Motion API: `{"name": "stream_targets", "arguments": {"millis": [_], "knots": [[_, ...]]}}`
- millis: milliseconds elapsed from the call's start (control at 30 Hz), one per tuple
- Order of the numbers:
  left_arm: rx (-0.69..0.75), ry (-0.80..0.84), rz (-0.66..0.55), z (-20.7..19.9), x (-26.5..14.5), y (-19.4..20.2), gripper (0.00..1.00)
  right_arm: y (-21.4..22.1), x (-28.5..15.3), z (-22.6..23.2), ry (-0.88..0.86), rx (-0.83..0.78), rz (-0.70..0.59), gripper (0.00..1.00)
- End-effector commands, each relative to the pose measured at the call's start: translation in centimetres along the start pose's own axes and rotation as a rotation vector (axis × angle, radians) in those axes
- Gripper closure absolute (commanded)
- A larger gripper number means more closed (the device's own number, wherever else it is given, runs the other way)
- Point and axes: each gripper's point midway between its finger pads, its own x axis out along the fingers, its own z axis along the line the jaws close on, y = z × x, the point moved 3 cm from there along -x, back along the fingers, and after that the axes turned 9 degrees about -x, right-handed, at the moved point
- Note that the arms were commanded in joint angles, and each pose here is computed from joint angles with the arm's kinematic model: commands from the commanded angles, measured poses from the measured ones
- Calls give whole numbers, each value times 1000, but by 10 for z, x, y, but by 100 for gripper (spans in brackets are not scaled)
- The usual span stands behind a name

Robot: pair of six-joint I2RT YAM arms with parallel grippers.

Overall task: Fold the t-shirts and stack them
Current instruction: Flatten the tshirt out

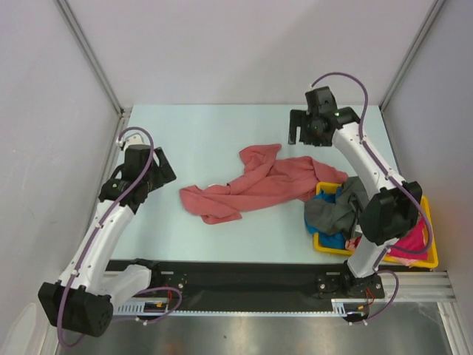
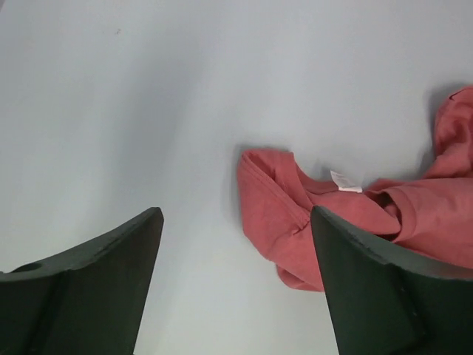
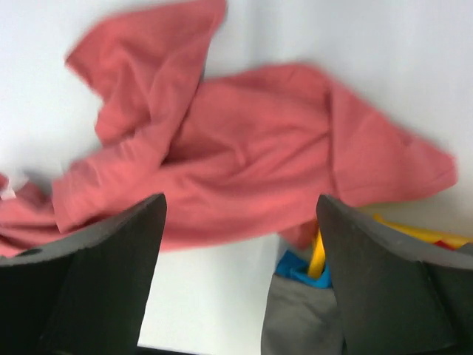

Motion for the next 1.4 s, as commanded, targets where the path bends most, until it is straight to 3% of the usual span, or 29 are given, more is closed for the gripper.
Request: {"name": "stream_targets", "arguments": {"millis": [0, 33, 100, 167, 267, 367, 533, 633, 667, 733, 767, 867, 900, 933, 1033, 1200, 1233, 1267, 1300, 1333, 1367], "knots": [[-29, 95, -22, -18, -28, -9, 16, 52, -33, 17, -71, -37, 110, 12], [-44, 160, 16, -30, -27, 4, 17, 57, -43, 22, -119, -12, 83, 13], [-21, 330, 214, -64, -27, 47, 12, 84, -38, 34, -226, 69, 143, 14], [-19, 362, 361, -84, -14, 88, 7, 111, -23, 36, -260, 111, 181, 14], [-14, 332, 462, -95, 6, 120, 2, 127, -4, 37, -246, 145, 267, 13], [-2, 331, 530, -105, 18, 135, 3, 149, 13, 23, -193, 235, 369, 10], [17, 251, 650, -110, 46, 165, 11, 163, 45, 1, -118, 310, 353, 7], [22, 208, 622, -108, 66, 160, 28, 165, 67, 1, -123, 271, 389, 14], [14, 203, 615, -107, 70, 157, 53, 160, 72, 2, -121, 260, 383, 16], [-3, 184, 610, -103, 82, 151, 70, 162, 87, 2, -107, 249, 402, 22], [-29, 167, 599, -96, 90, 142, 85, 160, 91, 4, -113, 246, 401, 24], [-76, 150, 549, -80, 104, 113, 100, 150, 109, 13, -123, 225, 397, 38], [-68, 142, 534, -74, 106, 107, 100, 135, 112, 25, -142, 205, 371, 44], [-90, 127, 500, -66, 110, 91, 100, 130, 115, 32, -156, 193, 366, 61], [-99, 72, 424, -42, 115, 60, 100, 105, 127, 61, -191, 164, 340, 74], [-112, -12, 345, -7, 121, 32, 100, 78, 150, 108, -272, 135, 343, 75], [-116, -3, 342, -5, 121, 28, 100, 56, 146, 118, -302, 137, 300, 72], [-103, 15, 340, -8, 121, 26, 100, 64, 153, 118, -295, 143, 349, 69], [-87, 72, 352, -18, 117, 24, 91, 58, 151, 117, -276, 150, 347, 54], [-60, 99, 357, -28, 113, 28, 50, 53, 149, 112, -256, 152, 345, 45], [-36, 119, 365, -35, 109, 32, 32, 55, 145, 108, -237, 141, 360, 39]]}}
